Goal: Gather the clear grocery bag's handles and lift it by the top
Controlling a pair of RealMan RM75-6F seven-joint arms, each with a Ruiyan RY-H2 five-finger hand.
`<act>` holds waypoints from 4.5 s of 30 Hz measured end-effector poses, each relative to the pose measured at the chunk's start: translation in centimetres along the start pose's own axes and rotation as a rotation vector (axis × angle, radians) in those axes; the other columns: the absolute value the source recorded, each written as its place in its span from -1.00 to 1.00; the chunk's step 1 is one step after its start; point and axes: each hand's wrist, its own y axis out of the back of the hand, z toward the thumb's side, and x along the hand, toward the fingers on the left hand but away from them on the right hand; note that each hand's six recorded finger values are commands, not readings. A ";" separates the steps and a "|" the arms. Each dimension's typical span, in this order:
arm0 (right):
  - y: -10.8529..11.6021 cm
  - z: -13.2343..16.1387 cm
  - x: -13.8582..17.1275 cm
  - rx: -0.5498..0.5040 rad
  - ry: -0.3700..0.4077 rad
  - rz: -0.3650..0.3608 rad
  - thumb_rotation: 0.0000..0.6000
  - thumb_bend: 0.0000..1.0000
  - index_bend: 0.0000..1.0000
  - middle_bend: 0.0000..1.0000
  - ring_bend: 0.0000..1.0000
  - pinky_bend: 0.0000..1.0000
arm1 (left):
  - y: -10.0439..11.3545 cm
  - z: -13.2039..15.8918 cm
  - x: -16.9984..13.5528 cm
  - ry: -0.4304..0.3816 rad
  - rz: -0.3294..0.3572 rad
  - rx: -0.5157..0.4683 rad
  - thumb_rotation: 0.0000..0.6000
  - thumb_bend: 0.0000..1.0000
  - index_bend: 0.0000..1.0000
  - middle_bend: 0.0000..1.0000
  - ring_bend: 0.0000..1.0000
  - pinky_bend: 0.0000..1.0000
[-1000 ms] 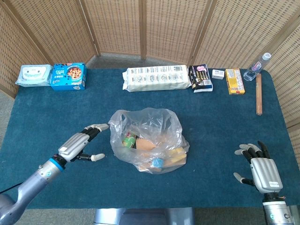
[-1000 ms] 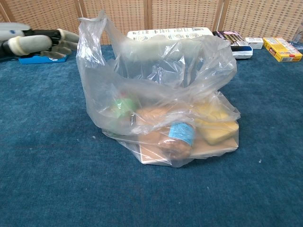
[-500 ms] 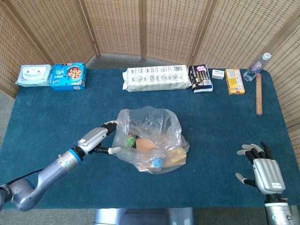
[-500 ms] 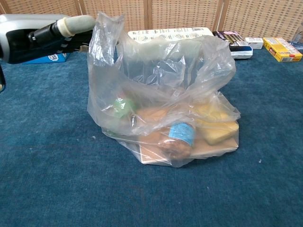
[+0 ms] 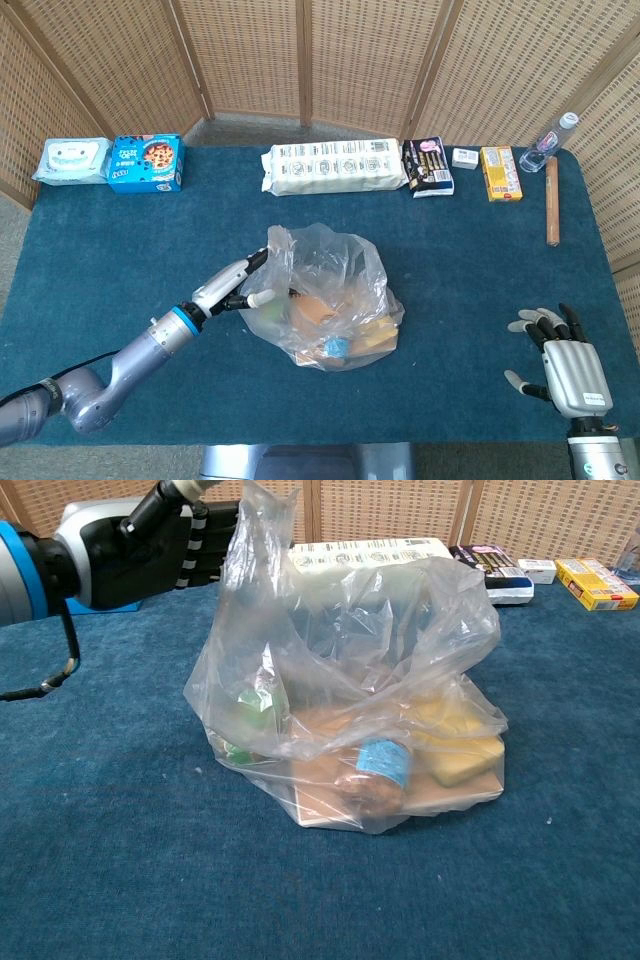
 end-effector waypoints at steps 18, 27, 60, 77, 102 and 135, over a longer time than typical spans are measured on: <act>0.5 -0.2 0.4 -0.007 0.000 -0.017 1.00 -0.61 -0.35 -0.53 -0.65 -0.99 | -0.9 -0.3 2.8 0.060 -0.030 -0.488 -1.00 -0.86 -1.00 -0.91 -1.00 -0.77; 0.7 -0.2 0.5 -0.011 0.003 -0.026 1.00 -0.61 -0.35 -0.53 -0.65 -1.00 | -1.2 0.3 4.0 0.109 -0.044 -0.796 -1.00 -0.85 -1.00 -0.91 -1.00 -0.75; 0.8 -0.1 0.6 -0.022 0.020 -0.041 1.00 -0.61 -0.35 -0.53 -0.65 -1.00 | 1.2 3.6 1.4 -0.007 -0.113 -1.261 -1.00 -0.75 -1.00 -0.87 -0.89 -0.61; 1.2 -0.1 0.9 -0.032 0.031 -0.059 1.00 -0.61 -0.34 -0.53 -0.65 -1.00 | 0.8 -0.6 -0.5 0.085 -0.189 -1.253 -1.00 -0.74 -1.00 -0.87 -0.89 -0.61; 1.2 -0.3 1.0 -0.040 0.036 -0.064 1.00 -0.61 -0.33 -0.53 -0.65 -1.00 | 0.3 -0.8 -1.2 0.211 -0.252 -1.126 -1.00 -0.74 -1.00 -0.87 -0.89 -0.62; 2.0 -0.3 1.5 -0.069 0.060 -0.105 1.00 -0.61 -0.29 -0.52 -0.65 -1.00 | -1.7 3.3 7.6 0.178 -0.162 -1.429 -0.19 -0.31 -0.49 -0.27 -0.32 -0.01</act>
